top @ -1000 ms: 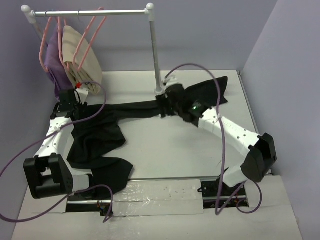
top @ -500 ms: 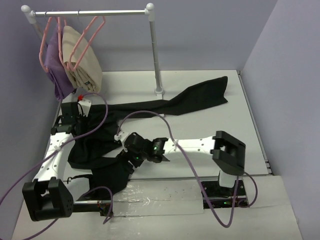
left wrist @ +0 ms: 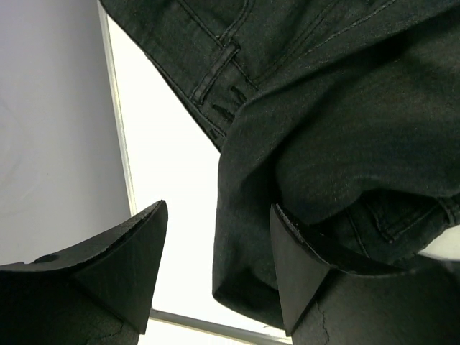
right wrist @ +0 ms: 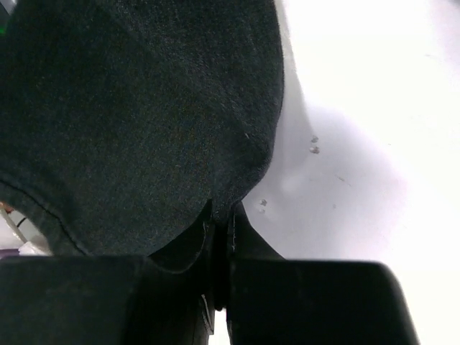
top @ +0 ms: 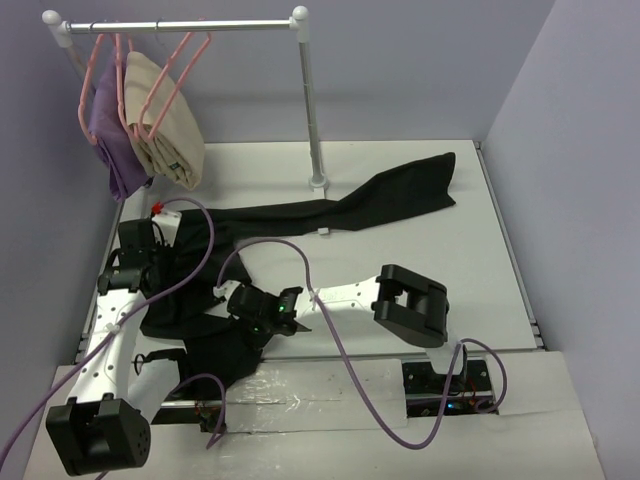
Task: Place the trousers on the hanger
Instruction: Flatten out the trousers at the center of the board.
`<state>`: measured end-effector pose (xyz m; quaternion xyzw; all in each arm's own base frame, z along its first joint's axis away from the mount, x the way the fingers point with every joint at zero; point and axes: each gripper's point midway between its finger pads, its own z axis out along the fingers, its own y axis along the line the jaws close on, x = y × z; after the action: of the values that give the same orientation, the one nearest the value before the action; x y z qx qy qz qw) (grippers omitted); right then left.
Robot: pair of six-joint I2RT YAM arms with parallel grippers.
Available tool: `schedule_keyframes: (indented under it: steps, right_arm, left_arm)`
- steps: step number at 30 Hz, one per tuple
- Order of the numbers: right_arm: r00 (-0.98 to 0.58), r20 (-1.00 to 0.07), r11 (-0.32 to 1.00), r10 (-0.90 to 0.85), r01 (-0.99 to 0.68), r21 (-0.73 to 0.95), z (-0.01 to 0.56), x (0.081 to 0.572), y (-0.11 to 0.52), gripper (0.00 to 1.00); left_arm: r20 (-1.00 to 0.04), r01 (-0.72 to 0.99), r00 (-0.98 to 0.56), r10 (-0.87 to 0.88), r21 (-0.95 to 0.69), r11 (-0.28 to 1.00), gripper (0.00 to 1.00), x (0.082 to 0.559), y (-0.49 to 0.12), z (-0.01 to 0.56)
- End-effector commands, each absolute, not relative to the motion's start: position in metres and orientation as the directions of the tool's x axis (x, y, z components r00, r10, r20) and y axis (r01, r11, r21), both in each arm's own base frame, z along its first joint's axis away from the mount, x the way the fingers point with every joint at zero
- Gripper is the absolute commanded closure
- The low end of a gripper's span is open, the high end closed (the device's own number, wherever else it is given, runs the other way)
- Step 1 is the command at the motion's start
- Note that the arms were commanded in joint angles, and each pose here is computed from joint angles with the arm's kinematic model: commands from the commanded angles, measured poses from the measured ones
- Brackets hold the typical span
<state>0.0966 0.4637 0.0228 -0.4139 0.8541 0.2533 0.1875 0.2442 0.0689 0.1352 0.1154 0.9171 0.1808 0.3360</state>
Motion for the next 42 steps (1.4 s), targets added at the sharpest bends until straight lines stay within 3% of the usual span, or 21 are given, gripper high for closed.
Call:
schedule_keyframes:
  steps: [1,7,12,20,26,32,42]
  right_arm:
    - [-0.564,-0.614,0.518,-0.551,-0.809,0.278,0.072,0.104,0.463,1.00]
    - [-0.576,-0.719,0.559,-0.389,-0.768,0.312,0.134,0.146,0.431,1.00]
    - [-0.603,-0.730,0.637,-0.322,-0.709,0.304,0.138,0.178,0.391,1.00]
    - [-0.646,-0.715,0.703,-0.269,-0.639,0.313,0.130,0.207,0.361,1.00]
    - [-0.692,-0.698,0.821,-0.183,-0.499,0.279,0.124,0.246,0.309,1.00]
    - [-0.731,-0.677,0.876,-0.085,-0.379,0.300,0.112,0.268,0.266,1.00]
    - [-0.754,-0.647,0.890,-0.113,-0.367,0.271,0.118,0.272,0.274,1.00]
  left_arm:
    - [-0.590,0.072,-0.732,0.341,0.431,0.899,0.32,0.241,0.072,0.144]
    - [-0.581,0.064,-0.735,0.350,0.454,0.889,0.32,0.240,0.076,0.147]
    - [-0.590,0.063,-0.732,0.340,0.439,0.896,0.32,0.242,0.073,0.146]
    - [-0.598,0.077,-0.729,0.332,0.411,0.908,0.32,0.249,0.068,0.142]
    - [-0.642,0.091,-0.662,0.388,0.444,0.891,0.29,0.258,0.067,0.154]
    - [-0.621,0.089,-0.674,0.401,0.470,0.878,0.30,0.272,0.073,0.148]
    - [-0.662,0.151,-0.630,0.406,0.408,0.900,0.29,0.279,0.055,0.144]
